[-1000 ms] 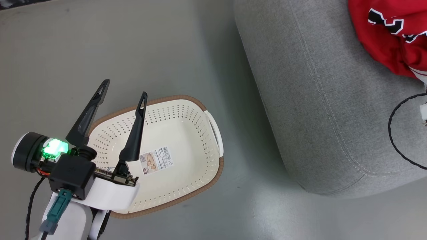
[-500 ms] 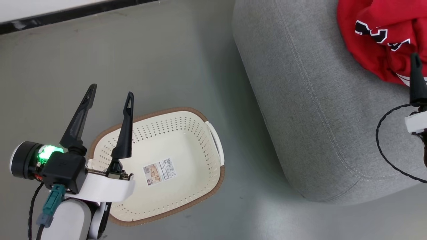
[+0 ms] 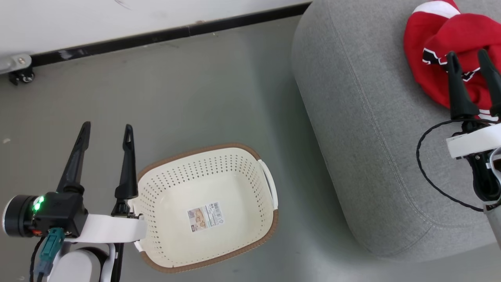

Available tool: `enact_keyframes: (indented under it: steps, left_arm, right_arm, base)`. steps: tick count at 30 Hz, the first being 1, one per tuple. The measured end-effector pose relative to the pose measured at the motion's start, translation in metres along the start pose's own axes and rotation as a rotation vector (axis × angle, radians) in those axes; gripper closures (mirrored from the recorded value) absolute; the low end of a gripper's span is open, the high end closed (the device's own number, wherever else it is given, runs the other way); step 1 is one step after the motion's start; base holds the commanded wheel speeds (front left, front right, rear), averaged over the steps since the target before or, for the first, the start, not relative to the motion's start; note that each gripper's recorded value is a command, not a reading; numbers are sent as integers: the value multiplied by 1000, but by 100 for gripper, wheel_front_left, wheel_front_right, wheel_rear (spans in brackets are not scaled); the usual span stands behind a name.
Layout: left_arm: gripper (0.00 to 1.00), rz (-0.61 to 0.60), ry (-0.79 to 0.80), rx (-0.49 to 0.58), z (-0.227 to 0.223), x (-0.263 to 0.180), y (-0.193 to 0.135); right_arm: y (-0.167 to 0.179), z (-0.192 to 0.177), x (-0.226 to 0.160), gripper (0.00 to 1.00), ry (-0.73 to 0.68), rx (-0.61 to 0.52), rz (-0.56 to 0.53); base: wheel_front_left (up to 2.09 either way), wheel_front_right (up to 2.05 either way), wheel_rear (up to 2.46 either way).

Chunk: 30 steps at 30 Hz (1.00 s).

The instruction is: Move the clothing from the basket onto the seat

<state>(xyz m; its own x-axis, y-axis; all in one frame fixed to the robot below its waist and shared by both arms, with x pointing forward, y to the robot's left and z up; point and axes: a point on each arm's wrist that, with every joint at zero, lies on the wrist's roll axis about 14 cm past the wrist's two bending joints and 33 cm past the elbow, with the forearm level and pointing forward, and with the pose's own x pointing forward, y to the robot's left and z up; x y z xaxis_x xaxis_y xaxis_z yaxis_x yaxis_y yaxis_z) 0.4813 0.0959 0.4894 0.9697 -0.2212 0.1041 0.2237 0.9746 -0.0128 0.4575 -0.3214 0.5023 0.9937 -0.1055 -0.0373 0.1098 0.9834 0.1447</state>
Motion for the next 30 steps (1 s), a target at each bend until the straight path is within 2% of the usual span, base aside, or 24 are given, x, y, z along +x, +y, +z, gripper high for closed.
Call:
enact_keyframes:
  steps: [7,17,25,30]
  left_arm:
    - [0,98,-6,11,13,-23,20]
    - [0,150,-7,8,28,-59,26]
    - [0,171,-10,9,36,-82,28]
    - [0,190,-6,14,38,-96,31]
  right_arm:
    - [25,3,-5,0,-24,-23,60]
    - [76,-16,-28,0,-4,-18,161]
    - [115,-20,-46,0,-17,65,213]
    - [128,-31,-62,0,2,47,236]
  base:
    - [0,0,0]
    - [0,0,0]
    - [0,0,0]
    - [0,0,0]
